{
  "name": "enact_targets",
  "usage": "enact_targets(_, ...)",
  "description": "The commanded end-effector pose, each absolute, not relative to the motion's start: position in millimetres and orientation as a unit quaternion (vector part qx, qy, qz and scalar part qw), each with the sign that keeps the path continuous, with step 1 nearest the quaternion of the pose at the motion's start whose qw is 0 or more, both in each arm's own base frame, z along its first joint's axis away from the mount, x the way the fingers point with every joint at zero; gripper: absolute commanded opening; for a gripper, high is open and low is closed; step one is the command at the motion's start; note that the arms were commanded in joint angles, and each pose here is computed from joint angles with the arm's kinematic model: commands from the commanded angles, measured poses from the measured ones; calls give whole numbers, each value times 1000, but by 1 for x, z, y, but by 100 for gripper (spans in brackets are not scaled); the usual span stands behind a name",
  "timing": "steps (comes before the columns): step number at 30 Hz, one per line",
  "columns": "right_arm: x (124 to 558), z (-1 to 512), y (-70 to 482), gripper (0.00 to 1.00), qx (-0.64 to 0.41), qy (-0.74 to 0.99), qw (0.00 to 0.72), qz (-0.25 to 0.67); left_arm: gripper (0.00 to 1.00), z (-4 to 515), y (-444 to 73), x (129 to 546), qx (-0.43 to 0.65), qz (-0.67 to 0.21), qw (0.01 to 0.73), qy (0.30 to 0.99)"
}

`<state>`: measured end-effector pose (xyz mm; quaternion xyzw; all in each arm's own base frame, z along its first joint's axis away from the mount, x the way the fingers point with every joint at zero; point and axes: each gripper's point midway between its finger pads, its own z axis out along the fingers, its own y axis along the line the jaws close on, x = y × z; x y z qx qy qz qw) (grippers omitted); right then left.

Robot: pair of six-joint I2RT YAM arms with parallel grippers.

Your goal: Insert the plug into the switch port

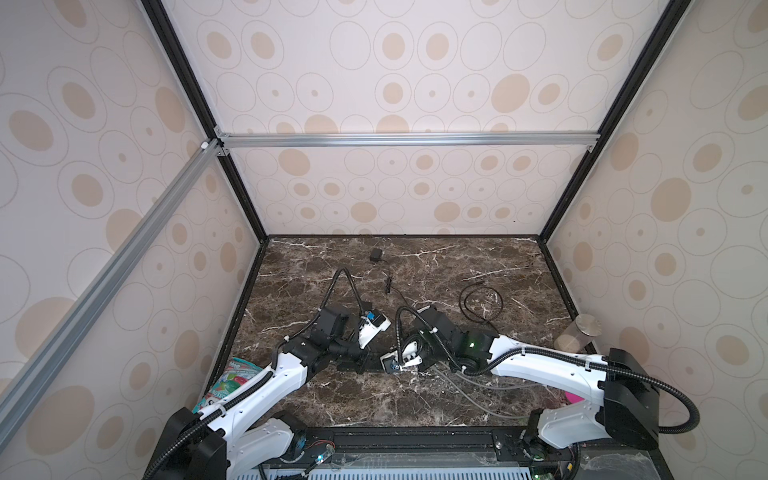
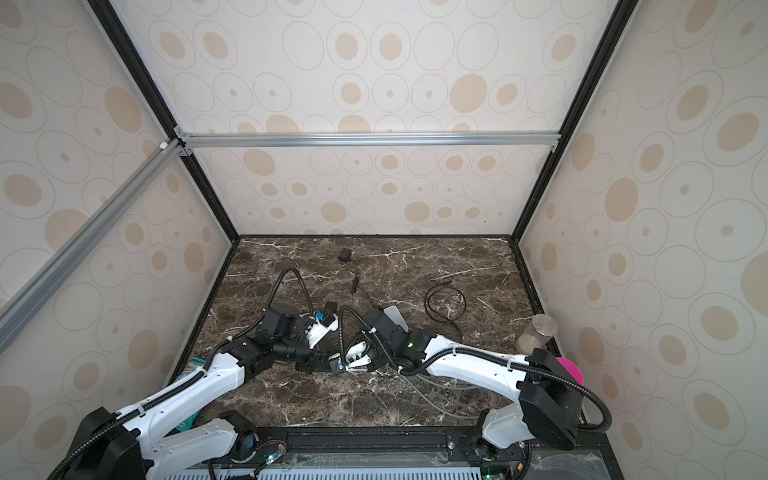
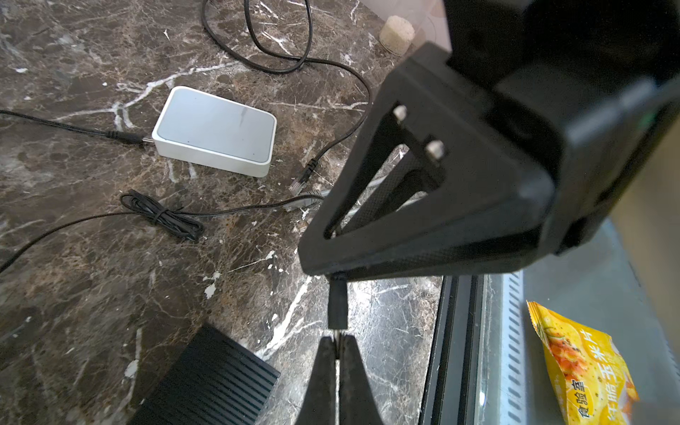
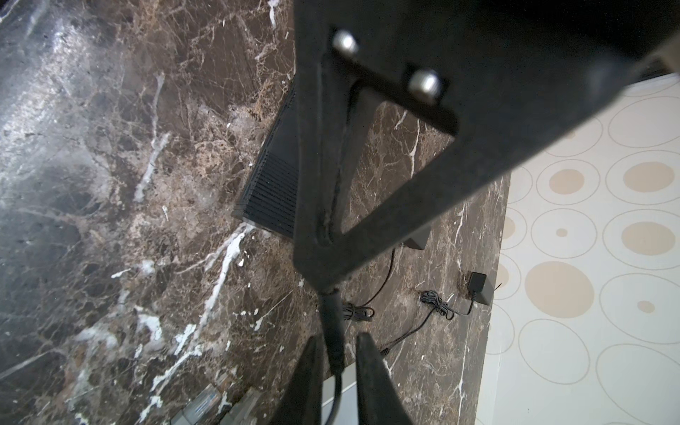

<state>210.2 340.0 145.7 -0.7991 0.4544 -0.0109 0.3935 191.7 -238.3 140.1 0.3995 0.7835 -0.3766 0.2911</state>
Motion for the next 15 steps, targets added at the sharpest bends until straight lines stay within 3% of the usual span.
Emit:
enact_targets(1, 208, 156, 345, 19, -803, 442, 400, -11, 0, 158, -244, 198, 408, -381, 311, 769)
enact_targets(9, 208, 157, 346, 15, -804, 442, 398, -10, 0, 157, -243, 199, 407, -381, 310, 770)
enact_targets(13, 208, 157, 346, 7, -804, 443, 396, -10, 0, 157, -243, 199, 406, -379, 310, 771)
enact_targets(14, 208, 156, 346, 5, -803, 446, 395, -9, 9, 157, -242, 201, 404, -375, 312, 774)
enact_targets(15, 208, 156, 346, 3, -803, 448, 394, -8, 33, 157, -241, 203, 400, -370, 316, 777)
